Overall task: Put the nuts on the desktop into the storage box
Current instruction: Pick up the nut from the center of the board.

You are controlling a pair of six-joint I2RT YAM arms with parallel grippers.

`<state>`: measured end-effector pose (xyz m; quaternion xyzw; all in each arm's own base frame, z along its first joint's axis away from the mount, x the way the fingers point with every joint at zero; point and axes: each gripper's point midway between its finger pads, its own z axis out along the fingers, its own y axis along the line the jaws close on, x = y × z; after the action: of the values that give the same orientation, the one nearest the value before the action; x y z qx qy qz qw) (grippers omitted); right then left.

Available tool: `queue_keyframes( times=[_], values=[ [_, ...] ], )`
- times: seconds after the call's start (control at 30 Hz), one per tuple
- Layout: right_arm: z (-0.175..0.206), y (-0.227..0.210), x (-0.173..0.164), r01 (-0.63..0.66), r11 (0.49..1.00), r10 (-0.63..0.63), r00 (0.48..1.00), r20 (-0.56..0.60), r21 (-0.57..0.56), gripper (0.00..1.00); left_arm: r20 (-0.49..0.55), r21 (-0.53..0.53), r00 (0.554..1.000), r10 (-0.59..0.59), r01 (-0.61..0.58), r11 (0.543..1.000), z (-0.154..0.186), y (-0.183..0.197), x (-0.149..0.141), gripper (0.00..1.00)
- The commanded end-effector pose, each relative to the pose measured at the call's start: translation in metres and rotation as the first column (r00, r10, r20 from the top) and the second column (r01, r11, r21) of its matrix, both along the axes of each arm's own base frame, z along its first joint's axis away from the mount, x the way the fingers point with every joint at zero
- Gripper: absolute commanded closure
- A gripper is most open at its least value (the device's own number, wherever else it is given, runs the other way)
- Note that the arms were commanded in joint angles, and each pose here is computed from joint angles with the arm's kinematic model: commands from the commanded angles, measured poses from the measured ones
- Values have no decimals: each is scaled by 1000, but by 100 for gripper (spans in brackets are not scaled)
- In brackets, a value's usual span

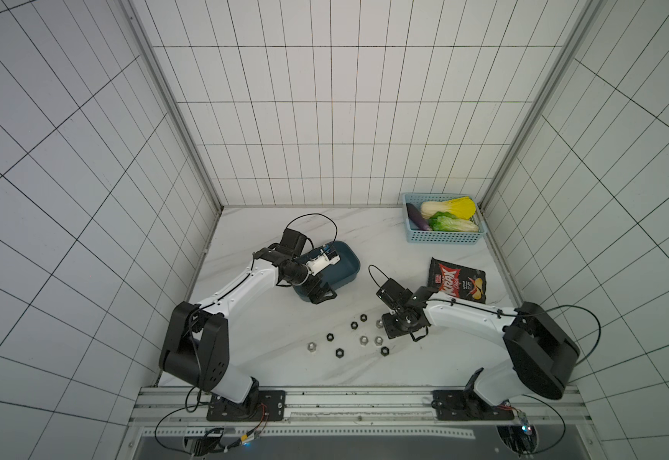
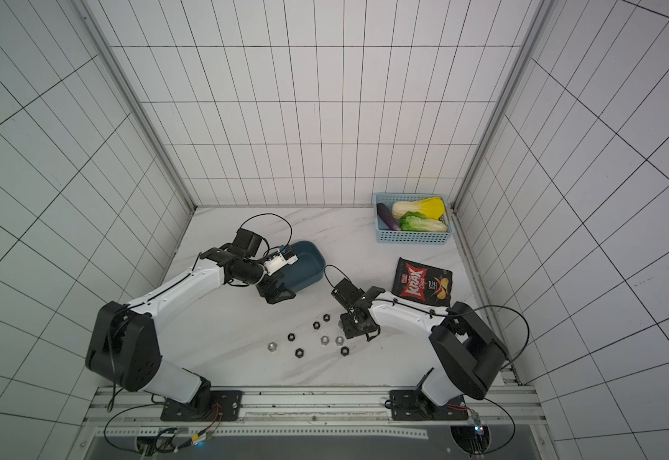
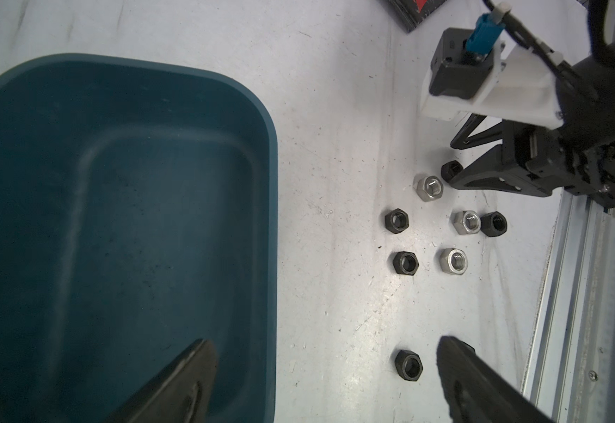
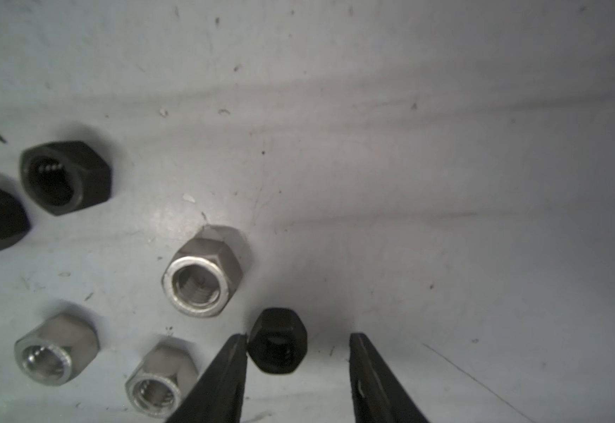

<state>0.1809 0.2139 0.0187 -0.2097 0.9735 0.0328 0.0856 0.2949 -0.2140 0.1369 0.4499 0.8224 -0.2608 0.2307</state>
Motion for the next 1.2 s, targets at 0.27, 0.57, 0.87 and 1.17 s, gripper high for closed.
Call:
queue_keyframes(
  times=[0.27,0.57,0.87,1.17],
  values=[
    [-2,3,8,-13,999,14,1000,22,-29,69,22,-3,1000,2,-2,1000,3,2,1,2],
    [23,2,14,-29,999,26,993,116,25,76,-31,-92,999,37,-39,995,24,-10,4,2],
    [128,10,42,-141,970,36,889,456,198,76,-284,-262,958,50,-128,957,79,-37,1,2],
    [234,48,55,-353,833,-61,707,705,427,76,-638,-533,732,-239,-196,823,143,-68,-27,5]
  ],
)
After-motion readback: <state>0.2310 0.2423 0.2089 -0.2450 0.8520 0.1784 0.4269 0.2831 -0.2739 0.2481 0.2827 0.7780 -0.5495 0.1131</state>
